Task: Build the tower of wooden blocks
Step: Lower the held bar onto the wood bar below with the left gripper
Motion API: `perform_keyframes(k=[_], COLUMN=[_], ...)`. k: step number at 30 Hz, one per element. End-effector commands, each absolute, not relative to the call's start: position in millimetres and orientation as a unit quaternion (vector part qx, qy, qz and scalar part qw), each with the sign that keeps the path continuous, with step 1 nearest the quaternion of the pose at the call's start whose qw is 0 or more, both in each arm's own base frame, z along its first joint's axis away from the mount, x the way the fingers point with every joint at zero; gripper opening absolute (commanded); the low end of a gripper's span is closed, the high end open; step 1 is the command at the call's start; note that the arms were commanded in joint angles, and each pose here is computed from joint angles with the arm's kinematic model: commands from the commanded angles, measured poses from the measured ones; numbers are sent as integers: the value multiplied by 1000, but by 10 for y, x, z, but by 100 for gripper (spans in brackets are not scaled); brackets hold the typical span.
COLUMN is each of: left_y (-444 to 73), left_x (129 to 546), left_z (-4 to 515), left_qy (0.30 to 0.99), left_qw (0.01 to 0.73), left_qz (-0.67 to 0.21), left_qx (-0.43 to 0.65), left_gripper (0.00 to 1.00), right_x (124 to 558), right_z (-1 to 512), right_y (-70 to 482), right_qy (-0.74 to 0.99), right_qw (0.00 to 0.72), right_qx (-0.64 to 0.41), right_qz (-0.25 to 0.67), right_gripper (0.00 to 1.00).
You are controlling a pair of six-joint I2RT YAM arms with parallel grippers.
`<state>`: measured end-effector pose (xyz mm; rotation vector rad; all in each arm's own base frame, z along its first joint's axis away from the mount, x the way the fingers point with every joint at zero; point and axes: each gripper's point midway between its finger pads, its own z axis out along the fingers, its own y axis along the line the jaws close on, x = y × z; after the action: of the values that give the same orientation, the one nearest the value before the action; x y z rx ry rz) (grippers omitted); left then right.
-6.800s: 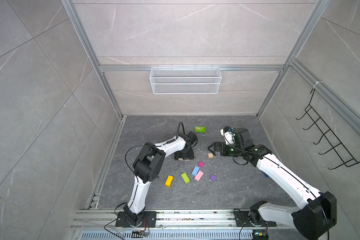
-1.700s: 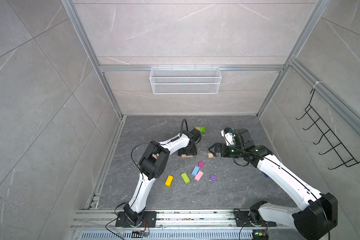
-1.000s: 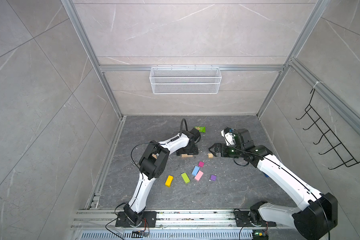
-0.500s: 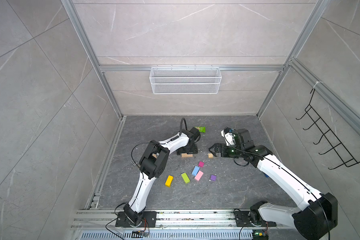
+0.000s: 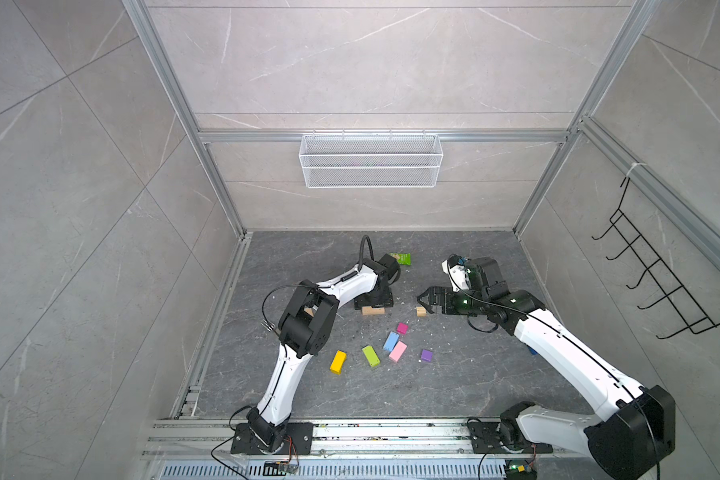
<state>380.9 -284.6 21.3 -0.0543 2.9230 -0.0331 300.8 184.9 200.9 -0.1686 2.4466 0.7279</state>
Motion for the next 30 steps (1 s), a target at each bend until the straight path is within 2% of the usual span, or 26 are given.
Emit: perform_keyframes(k=[1,10,22,30], left_y=[-2823,-2789,-2808,-2858], left_x=[3792,3768,3795,3851], left_z=[133,81,87,99], left_qy=[995,995,996,996], left_qw=[99,92,88,89], left_qz=[-2,10,8,3], left_qx=[-1,22,18,5], left_gripper=[81,81,95,94], right_x=[2984,2982,2998,2997], right_z=[1989,1994,2002,2010], right_y=[1845,1849,1856,1862], right_qy=[919,918,918,918], right_qw=[283,282,282,282], right_qx=[-69,-68,-69,-70], right_qz=[267,269,269,271], right_gripper=[99,99,99,99])
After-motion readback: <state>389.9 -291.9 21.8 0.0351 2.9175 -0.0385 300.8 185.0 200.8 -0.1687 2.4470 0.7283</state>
